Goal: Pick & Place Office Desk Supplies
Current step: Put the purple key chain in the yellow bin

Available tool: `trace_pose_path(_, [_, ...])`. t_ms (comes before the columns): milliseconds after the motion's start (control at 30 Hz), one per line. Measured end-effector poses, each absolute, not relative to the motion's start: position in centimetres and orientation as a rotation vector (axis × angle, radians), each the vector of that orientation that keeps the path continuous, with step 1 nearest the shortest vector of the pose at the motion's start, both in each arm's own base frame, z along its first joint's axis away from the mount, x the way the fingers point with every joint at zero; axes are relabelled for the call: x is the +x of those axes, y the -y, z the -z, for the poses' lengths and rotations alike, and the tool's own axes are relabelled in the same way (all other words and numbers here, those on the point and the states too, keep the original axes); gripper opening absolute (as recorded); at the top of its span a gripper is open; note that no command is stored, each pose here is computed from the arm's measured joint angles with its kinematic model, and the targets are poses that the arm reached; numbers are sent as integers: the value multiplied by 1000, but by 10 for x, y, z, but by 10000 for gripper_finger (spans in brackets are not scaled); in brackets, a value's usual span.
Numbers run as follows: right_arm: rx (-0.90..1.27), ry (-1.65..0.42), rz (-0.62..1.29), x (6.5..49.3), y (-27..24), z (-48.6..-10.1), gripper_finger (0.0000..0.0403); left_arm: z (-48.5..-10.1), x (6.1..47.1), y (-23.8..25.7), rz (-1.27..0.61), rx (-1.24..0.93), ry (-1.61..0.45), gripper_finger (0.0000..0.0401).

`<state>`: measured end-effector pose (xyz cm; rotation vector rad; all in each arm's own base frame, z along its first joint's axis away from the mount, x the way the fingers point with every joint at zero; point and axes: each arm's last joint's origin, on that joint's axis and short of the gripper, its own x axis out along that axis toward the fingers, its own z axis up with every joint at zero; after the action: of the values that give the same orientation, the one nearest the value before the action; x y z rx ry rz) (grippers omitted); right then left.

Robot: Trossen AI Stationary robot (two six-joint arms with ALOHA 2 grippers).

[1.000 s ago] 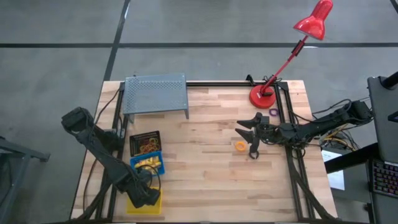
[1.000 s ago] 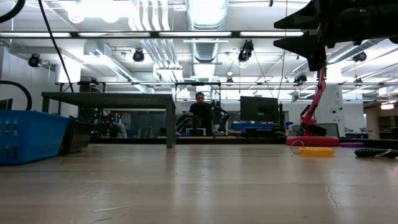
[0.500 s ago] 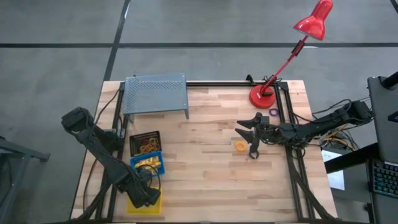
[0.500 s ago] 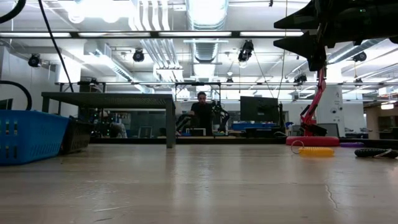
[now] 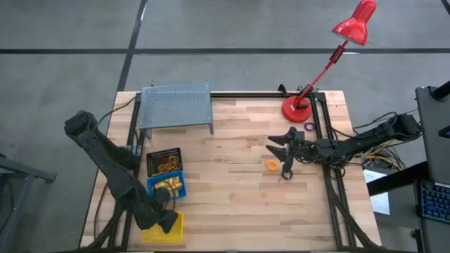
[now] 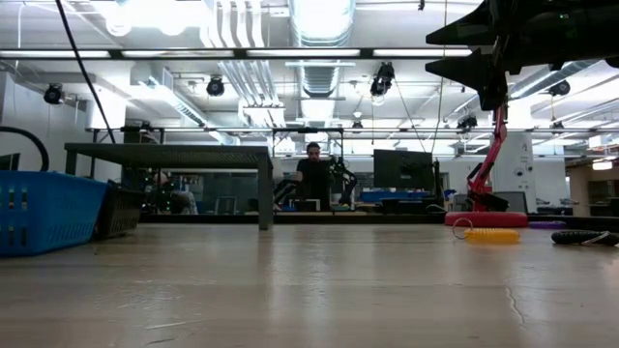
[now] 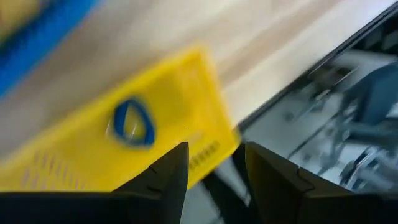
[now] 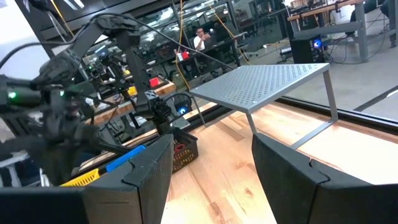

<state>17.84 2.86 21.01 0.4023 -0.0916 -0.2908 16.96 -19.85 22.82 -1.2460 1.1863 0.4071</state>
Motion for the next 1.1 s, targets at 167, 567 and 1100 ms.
trace_pose_path(167, [402,92,291,178,-29,-210,215,-249,165,179,-368,-1102,-879,164])
trace_pose_path(567, [402,92,291,178,-29,-210,215,-324,171,113,-236,-538,-279,162])
trace_pose_path(1100, [402,92,291,178,-29,-210,215,-367,189,-2,65,-174,-90,171])
